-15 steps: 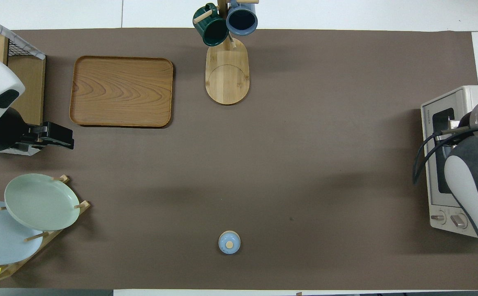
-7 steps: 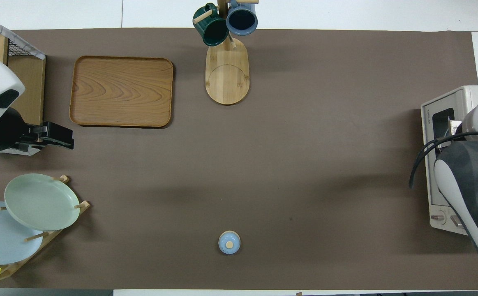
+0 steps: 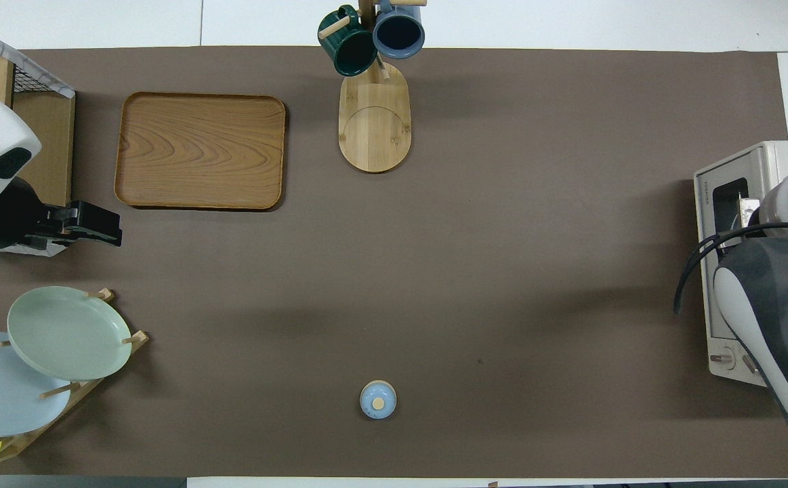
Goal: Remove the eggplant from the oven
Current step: 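Reach the right gripper into the toaster oven and grasp the blue plate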
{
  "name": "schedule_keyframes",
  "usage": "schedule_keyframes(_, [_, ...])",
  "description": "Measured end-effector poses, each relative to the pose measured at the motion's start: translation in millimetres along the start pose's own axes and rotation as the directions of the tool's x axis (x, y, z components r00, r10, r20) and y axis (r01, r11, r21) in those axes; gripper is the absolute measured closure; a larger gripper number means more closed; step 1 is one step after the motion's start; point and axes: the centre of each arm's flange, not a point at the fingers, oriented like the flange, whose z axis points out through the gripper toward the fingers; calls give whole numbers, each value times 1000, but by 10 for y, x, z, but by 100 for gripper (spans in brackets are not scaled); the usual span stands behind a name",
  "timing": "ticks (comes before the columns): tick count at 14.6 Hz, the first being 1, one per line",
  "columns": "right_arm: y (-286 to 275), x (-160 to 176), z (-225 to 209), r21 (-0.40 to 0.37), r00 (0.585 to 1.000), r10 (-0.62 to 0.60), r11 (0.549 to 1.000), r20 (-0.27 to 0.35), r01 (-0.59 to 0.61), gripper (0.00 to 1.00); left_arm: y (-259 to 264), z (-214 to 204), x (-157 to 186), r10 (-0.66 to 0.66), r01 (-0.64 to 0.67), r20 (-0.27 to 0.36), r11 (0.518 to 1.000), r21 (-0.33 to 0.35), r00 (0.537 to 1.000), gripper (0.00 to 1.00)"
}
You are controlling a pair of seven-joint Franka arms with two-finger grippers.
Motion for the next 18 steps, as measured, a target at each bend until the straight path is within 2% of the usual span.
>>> schedule_keyframes(3, [-298, 8, 53, 89, 999, -7, 996, -44, 11, 99, 0, 0, 0, 0, 0, 0, 1000, 0, 1000, 0])
schedule_keyframes(6, [-640, 104, 276, 149, 998, -28, 988, -57, 36, 99, 0, 0, 0, 0, 0, 0, 1000, 0, 1000, 0])
schedule_keyframes(13, [-938, 276, 601, 159, 991, -53, 985, -126, 73, 99, 0, 0, 0, 0, 0, 0, 1000, 0, 1000, 0])
schedule_keyframes(18, [-1120, 408, 978, 209, 993, -27, 977, -115, 51, 99, 0, -1, 0, 0, 0, 0, 1000, 0, 1000, 0])
